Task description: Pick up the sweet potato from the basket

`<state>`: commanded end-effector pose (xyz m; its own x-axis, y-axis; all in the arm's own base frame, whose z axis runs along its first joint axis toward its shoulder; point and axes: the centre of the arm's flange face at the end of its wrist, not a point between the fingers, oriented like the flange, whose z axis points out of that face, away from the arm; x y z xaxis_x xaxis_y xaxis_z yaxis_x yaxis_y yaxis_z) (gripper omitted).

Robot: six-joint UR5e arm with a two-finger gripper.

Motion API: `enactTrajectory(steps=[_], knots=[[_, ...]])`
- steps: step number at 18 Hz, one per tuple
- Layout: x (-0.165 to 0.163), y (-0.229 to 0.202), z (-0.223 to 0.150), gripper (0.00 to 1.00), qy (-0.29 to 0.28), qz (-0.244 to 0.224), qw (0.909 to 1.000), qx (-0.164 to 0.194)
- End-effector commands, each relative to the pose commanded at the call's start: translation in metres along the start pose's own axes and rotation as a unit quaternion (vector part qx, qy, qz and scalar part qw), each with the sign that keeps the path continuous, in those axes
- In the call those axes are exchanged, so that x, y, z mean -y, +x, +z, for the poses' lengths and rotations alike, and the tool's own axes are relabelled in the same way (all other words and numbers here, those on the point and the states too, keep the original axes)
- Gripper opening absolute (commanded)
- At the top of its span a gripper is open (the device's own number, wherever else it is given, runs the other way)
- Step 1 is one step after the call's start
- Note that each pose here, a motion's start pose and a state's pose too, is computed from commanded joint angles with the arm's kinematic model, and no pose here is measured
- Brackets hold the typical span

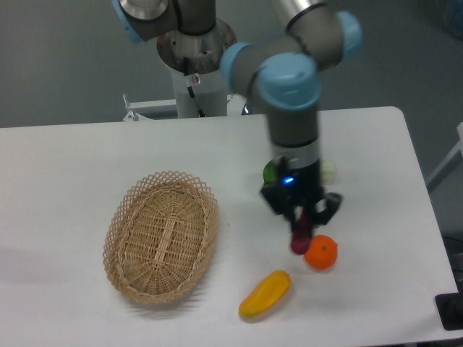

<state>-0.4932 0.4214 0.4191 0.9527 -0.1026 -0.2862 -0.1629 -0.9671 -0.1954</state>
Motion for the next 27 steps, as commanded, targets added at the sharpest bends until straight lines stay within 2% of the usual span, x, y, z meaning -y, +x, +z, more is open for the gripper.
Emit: enactTrajectory(steps=[3, 5, 10, 27], knots=[[-0.031, -0.020, -0.003, 0.32, -0.004, 0.032, 0.9994, -0.015], [-0.034, -0.023, -0.004, 0.32, -0.005, 0.055, 0.9984, -0.014], [-0.044, -0.026, -0.003, 0.32, -0.008, 0.049, 0.9986, -0.018], [-0.039, -0.030, -0.010, 0.32, 0.004, 0.050, 0.9987, -0.012]])
